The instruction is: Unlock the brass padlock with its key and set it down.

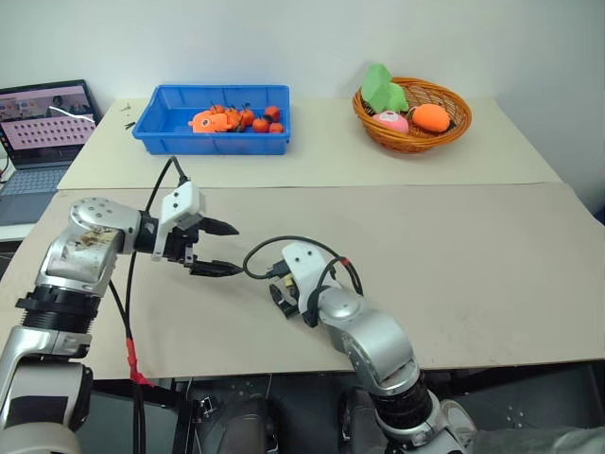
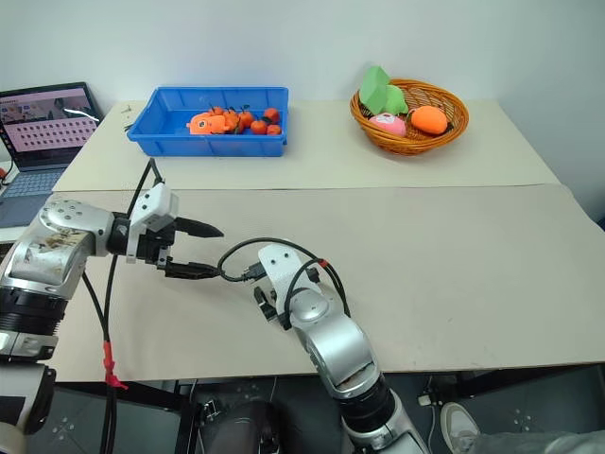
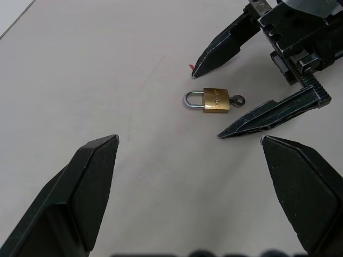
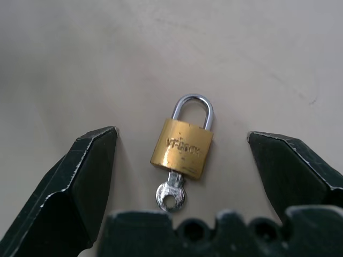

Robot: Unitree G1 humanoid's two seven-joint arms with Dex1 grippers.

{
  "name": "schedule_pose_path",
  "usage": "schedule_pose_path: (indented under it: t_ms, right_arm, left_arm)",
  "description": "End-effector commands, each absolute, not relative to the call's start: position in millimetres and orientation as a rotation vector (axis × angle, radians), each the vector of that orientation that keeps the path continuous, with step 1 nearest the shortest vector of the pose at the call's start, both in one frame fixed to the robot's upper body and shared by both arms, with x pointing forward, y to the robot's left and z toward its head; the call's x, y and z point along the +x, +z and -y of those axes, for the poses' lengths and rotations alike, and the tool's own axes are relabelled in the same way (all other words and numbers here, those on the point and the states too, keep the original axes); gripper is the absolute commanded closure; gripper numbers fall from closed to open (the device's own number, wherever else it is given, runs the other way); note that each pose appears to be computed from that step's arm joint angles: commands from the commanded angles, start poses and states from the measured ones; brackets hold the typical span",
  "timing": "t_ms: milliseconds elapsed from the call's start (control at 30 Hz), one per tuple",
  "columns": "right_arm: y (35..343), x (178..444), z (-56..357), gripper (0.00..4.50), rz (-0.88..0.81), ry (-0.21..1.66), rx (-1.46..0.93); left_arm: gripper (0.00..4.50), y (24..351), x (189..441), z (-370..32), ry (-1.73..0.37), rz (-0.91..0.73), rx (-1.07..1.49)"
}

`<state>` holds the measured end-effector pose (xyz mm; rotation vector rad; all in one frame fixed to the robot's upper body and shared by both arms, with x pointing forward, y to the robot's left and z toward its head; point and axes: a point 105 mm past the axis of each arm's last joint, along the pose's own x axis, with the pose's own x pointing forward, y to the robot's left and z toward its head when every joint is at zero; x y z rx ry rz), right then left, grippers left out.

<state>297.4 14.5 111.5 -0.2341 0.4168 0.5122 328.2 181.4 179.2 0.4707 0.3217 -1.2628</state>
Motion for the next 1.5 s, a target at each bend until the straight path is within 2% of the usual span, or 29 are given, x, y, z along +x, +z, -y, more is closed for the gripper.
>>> schedule_pose_path:
  t_ms: [33,100,333,367,700,933,1067,1200,1367,1500]
  right_arm:
    - [138.9,295.6,-44.1,0.51,-0.335,0.587,-0.13]
    - [137.9,296.2,-43.0,0.97,-0.336,0.583,-0.131]
    - [138.8,297.5,-40.2,3.42,-0.334,0.572,-0.135]
    - [139.2,297.6,-39.9,3.6,-0.333,0.572,-0.134]
    - [156.7,310.4,-19.1,3.6,-0.238,0.566,-0.132]
    - [184.9,329.1,41.7,3.6,-0.066,0.681,-0.34]
    - [184.5,326.3,64.5,3.6,-0.003,0.858,-0.555]
    - [160.1,309.7,59.2,3.6,0.018,1.142,-0.749]
    - [156.2,290.5,25.3,3.6,0.105,1.439,-0.695]
    - [150.1,308.4,6.0,3.6,0.101,1.525,-0.656]
  left_arm:
    - [0.0,194.9,327.6,-185.0,-1.24,-0.285,0.509]
    - [0.0,195.9,328.4,-185.3,-1.233,-0.279,0.508]
    - [0.0,197.5,330.6,-184.9,-1.221,-0.268,0.507]
    - [0.0,197.8,331.0,-184.6,-1.219,-0.266,0.506]
    - [0.0,196.1,337.6,-179.2,-1.191,-0.22,0.484]
    - [0.0,190.0,338.4,-169.7,-1.159,-0.148,0.431]
    - [0.0,184.3,338.1,-168.0,-1.122,-0.121,0.396]
    - [0.0,179.7,334.9,-165.2,-1.102,-0.106,0.366]
    - [0.0,180.1,330.3,-169.6,-1.095,-0.106,0.368]
    - [0.0,188.4,322.5,-184.9,-1.097,-0.128,0.407]
